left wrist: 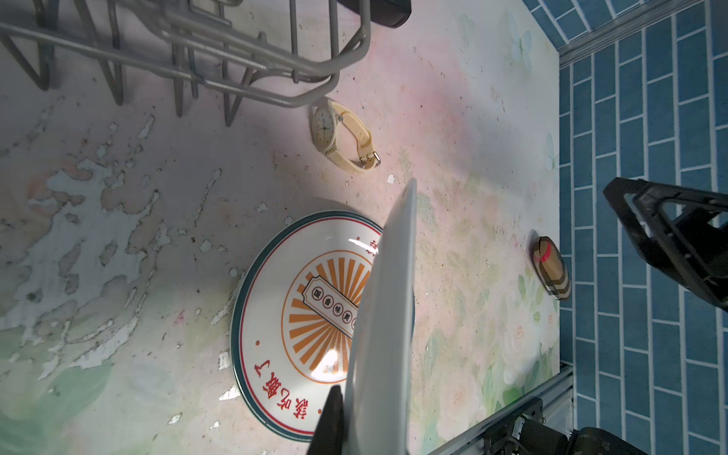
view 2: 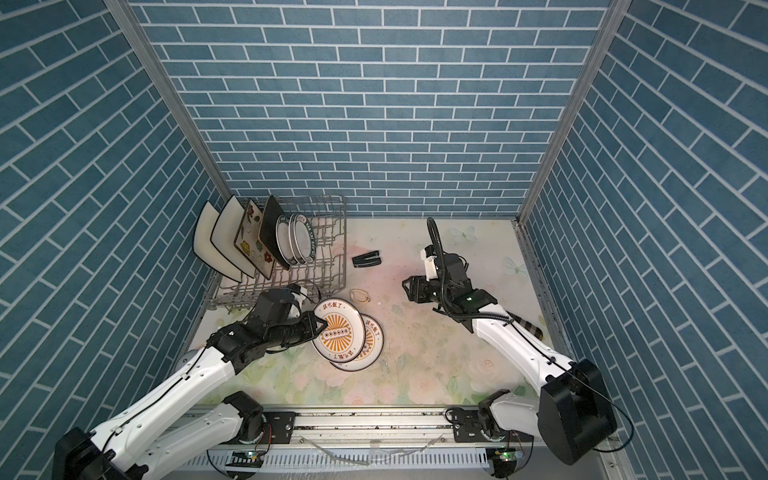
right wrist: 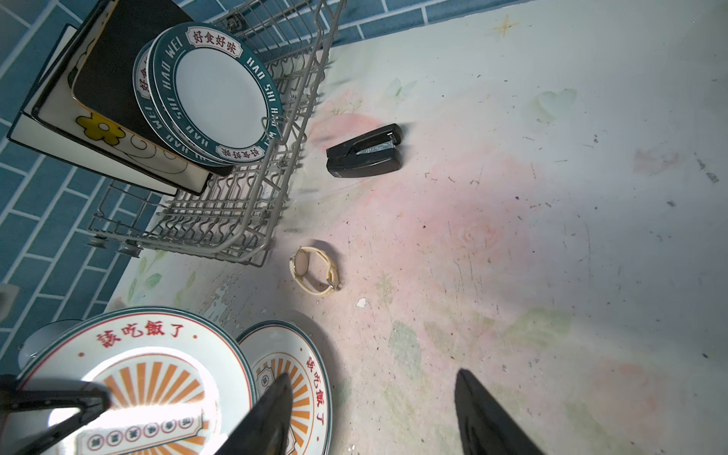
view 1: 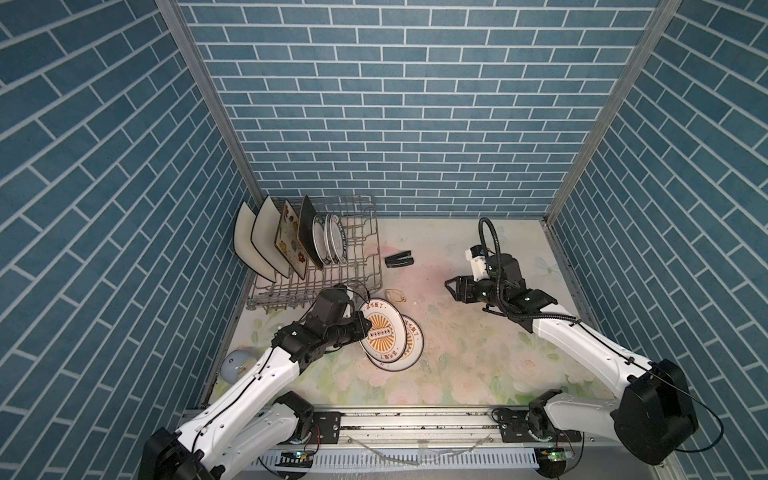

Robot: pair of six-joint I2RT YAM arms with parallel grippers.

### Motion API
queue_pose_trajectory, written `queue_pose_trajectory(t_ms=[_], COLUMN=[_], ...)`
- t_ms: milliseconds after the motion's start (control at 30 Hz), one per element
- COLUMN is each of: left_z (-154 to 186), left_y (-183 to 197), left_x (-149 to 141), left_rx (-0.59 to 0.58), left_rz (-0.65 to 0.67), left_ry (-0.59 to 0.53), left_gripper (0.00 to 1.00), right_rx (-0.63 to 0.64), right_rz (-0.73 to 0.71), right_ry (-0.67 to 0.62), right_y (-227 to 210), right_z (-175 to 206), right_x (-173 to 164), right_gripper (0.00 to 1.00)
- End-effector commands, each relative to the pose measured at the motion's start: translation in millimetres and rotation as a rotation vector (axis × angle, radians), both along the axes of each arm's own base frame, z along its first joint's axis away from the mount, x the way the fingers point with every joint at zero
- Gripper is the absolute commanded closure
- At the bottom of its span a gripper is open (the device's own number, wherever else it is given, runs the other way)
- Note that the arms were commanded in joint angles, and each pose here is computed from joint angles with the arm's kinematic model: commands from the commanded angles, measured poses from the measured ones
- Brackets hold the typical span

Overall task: Unload the plates from the dish rack
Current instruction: Place a plate on the plate.

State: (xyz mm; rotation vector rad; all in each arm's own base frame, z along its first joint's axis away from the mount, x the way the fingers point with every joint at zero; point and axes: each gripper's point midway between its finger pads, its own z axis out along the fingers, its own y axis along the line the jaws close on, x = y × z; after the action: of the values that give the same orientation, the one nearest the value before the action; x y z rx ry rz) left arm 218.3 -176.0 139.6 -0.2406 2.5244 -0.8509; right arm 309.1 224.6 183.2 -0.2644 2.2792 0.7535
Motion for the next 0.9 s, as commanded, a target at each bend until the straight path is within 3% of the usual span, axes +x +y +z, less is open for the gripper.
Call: queue_pose_trajectory(t_ms=[0,400,867], left_z=[12,-17,-48], left_y=[-11,-28,-31], left_x=[15,13,1], left_rx=[-0.075,-0.063,-0.035], left_rz=[0.056,0.037,0.036], left_ry=[-0.066,0.001,0.101], left_gripper=[0.99,0.99,0.91], right_rx=[0.077,0.172,0.160], right_rz=[0.017,0.076,0.142], right_ry=[0.067,0.199,0.289], right_y=[9,29,54], right_z=[-6,-26,-51], right_x=[-8,-19,-36], right_gripper=[0.35,0.37,0.40])
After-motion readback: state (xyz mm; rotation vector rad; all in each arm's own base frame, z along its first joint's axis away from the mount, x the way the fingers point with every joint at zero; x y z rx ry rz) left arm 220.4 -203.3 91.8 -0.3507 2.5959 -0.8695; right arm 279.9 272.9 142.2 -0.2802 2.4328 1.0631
